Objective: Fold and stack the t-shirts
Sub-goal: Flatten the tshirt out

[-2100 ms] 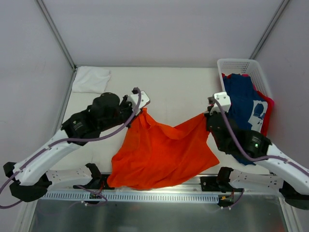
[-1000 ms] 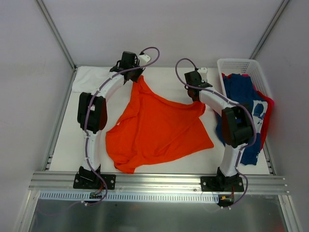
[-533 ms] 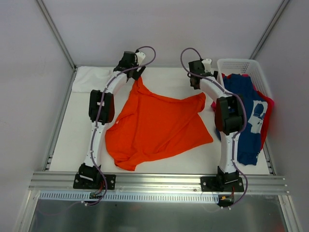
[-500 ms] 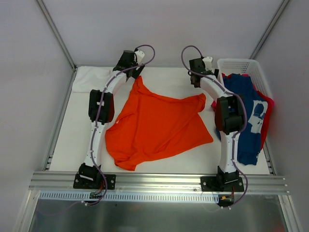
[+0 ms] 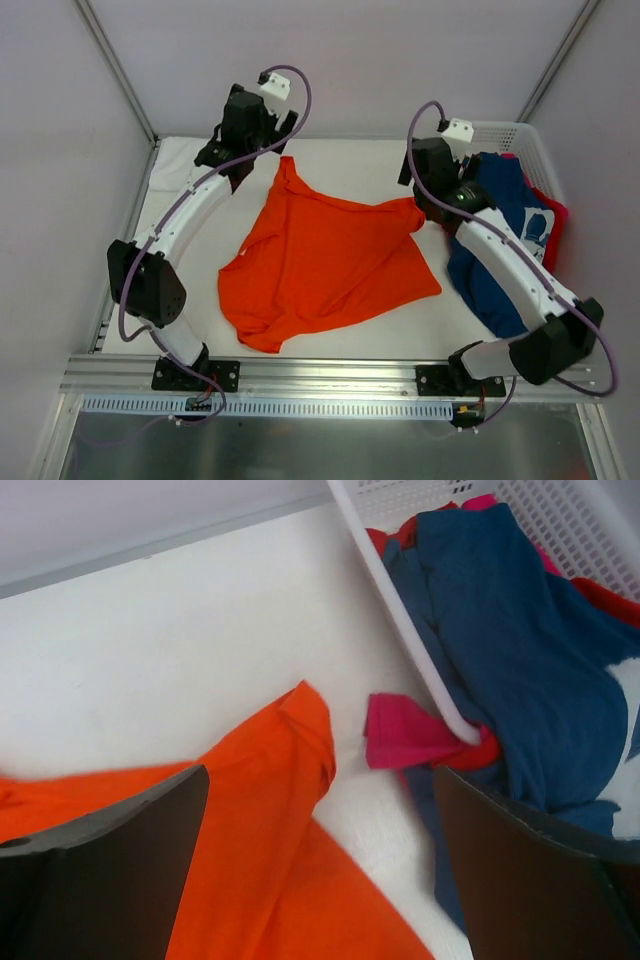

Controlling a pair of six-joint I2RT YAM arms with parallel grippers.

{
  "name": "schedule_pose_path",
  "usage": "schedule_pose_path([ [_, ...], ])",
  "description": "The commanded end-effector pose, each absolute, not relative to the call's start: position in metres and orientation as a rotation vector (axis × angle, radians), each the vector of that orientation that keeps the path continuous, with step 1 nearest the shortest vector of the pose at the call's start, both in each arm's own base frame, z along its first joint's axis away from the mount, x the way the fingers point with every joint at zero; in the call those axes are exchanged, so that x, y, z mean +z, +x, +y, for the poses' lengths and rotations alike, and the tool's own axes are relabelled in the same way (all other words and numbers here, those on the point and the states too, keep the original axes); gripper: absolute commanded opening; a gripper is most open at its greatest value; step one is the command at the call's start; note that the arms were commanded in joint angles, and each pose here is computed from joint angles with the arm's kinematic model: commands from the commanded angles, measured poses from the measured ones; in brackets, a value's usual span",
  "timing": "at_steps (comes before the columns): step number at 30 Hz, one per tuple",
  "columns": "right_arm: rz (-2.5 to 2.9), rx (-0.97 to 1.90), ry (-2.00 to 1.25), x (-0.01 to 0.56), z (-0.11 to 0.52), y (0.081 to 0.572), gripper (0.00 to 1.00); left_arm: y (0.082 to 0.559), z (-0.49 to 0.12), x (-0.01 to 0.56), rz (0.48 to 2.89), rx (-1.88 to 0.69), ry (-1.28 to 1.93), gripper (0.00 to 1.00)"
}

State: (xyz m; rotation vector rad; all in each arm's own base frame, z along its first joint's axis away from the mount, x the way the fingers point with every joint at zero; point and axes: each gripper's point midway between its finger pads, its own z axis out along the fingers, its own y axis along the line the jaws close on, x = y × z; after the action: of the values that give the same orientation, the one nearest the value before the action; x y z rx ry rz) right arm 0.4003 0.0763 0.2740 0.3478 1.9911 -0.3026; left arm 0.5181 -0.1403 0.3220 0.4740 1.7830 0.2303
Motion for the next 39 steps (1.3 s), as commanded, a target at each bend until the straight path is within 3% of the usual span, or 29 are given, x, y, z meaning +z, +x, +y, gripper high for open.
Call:
schedule_pose_path([
  [1,2.007,-0.203,0.370,0.262,0.083,0.350,1.00,0.483,-0.131,0.196,2.102,0.202,0.453,0.98],
  [5,2.026,-0.130,0.364,0.250,0.082,0.310,0.99,0.456,-0.140,0.116,2.260,0.275,0.503,0.95],
  [8,2.047,-0.092,0.373,0.240,0.079,0.283,0.99,0.453,-0.152,0.084,2.301,0.387,0.558,0.94],
  [12,2.030,-0.101,0.387,0.237,0.062,0.256,0.99,0.442,-0.162,0.057,2.373,0.311,0.518,0.94],
  [21,2.003,-0.119,0.438,0.237,0.034,0.226,1.00,0.442,-0.166,0.057,2.374,0.317,0.497,0.92],
  [39,2.005,-0.124,0.444,0.237,0.031,0.221,1.00,0.455,-0.140,0.044,2.378,0.575,0.498,0.88],
])
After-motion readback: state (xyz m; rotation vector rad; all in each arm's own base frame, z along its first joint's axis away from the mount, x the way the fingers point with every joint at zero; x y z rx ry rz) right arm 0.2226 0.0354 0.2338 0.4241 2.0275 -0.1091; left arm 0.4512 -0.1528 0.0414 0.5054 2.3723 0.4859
